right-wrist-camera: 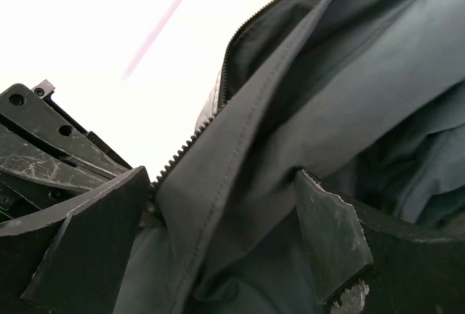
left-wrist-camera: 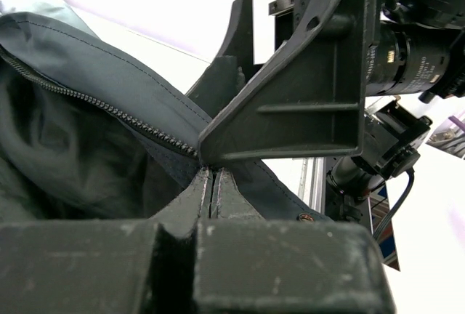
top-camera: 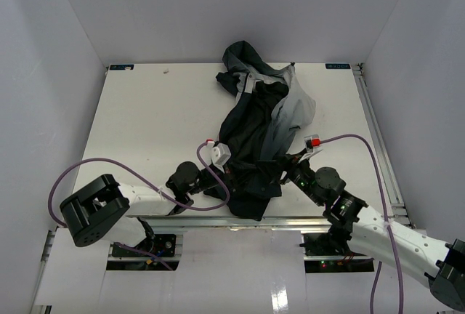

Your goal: Zip up the jacket

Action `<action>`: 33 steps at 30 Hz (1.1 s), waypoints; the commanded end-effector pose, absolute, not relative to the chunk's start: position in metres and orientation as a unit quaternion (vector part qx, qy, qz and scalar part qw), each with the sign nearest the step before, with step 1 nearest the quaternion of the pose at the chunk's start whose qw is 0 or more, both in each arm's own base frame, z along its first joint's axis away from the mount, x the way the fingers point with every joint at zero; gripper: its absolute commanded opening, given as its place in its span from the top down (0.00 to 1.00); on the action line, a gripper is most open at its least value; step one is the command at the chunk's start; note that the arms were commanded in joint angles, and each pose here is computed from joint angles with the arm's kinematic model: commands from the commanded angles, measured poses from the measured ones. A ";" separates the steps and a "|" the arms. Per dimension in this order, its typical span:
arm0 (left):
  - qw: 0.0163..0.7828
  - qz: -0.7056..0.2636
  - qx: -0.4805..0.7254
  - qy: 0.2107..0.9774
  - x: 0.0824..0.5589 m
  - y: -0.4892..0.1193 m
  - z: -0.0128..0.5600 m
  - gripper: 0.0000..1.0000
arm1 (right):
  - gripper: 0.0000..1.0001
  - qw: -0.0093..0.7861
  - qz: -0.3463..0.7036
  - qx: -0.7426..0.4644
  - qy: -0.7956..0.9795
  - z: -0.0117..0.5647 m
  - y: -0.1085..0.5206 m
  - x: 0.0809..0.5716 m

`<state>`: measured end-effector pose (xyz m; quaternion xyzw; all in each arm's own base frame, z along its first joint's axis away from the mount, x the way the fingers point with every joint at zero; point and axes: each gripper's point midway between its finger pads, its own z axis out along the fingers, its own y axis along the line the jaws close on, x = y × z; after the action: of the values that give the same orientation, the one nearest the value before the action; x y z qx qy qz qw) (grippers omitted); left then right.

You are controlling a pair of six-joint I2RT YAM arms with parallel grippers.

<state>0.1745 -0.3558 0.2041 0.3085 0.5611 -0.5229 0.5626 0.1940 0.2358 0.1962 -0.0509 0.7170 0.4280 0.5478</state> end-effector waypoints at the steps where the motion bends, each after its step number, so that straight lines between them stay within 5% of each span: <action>1: 0.571 -0.543 0.322 0.525 0.164 -0.356 0.218 1.00 | 0.13 0.549 0.466 -0.058 0.692 0.211 0.245 0.190; 10: 0.571 -0.549 0.321 0.520 0.162 -0.356 0.217 1.00 | 0.18 0.530 0.482 -0.013 0.698 0.197 0.242 0.195; 20: 0.573 -0.550 0.303 0.527 0.165 -0.353 0.217 1.00 | 0.39 0.540 0.528 -0.051 0.653 0.197 0.241 0.173; 23: 0.566 -0.552 0.296 0.536 0.167 -0.355 0.215 1.00 | 0.35 0.542 0.534 -0.071 0.645 0.195 0.240 0.165; 26: 0.560 -0.560 0.288 0.538 0.167 -0.356 0.215 1.00 | 0.21 0.543 0.542 -0.085 0.636 0.193 0.238 0.158; 33: 0.560 -0.578 0.261 0.533 0.170 -0.357 0.223 1.00 | 0.18 0.538 0.535 -0.090 0.645 0.183 0.235 0.155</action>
<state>0.1684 -0.3559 0.1974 0.2851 0.5625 -0.5534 0.5441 0.1594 0.2361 0.1946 -0.0750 0.6446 0.5369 0.5391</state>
